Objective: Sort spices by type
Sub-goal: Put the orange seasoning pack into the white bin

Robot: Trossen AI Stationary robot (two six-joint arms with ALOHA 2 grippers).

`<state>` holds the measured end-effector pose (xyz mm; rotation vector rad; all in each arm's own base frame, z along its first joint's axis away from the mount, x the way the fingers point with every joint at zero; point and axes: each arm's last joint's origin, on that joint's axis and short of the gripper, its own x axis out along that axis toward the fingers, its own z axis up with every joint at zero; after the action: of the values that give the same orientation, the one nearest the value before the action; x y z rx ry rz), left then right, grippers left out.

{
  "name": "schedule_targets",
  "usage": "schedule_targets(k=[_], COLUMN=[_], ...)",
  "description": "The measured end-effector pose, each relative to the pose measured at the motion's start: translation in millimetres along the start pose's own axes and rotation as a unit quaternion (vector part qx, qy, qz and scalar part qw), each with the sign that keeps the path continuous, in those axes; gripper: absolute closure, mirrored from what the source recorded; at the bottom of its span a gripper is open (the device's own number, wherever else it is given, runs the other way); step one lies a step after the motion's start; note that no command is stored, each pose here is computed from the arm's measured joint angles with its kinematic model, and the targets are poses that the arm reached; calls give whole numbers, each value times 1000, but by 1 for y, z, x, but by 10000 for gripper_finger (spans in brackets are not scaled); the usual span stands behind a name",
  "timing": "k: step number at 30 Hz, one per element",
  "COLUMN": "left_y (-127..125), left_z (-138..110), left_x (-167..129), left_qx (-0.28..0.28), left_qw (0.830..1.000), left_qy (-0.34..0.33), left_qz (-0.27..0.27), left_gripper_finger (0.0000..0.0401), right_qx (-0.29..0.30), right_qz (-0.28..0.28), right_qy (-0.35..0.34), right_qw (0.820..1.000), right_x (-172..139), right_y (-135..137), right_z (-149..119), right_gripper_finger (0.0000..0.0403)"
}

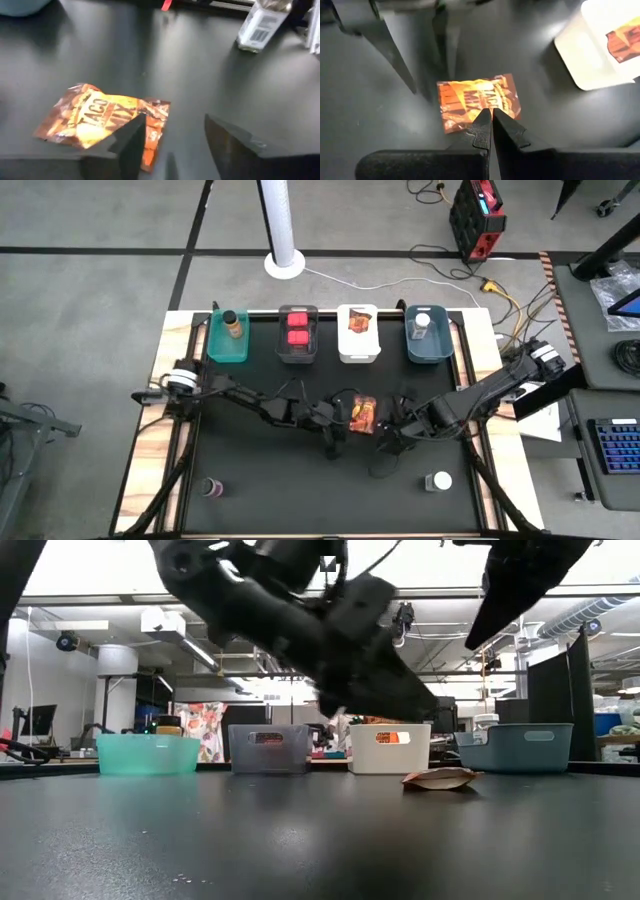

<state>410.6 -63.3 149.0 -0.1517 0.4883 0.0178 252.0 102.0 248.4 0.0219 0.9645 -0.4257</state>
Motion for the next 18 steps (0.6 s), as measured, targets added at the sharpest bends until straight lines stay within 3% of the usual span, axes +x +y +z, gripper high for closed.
schedule_targets(k=[8, 18], left_y=[1, 12], left_z=[1, -6], left_x=[41, 52], left_qx=[10, 22], left_qw=[999, 995], left_qy=[44, 75], left_qz=[26, 69], left_gripper_finger=[387, 400], right_qx=[59, 68], right_qz=[33, 57], right_qy=[-42, -71], right_qw=[997, 994], right_x=[-15, -20], right_y=[-23, -25], right_z=[-17, -19], right_gripper_finger=[394, 394])
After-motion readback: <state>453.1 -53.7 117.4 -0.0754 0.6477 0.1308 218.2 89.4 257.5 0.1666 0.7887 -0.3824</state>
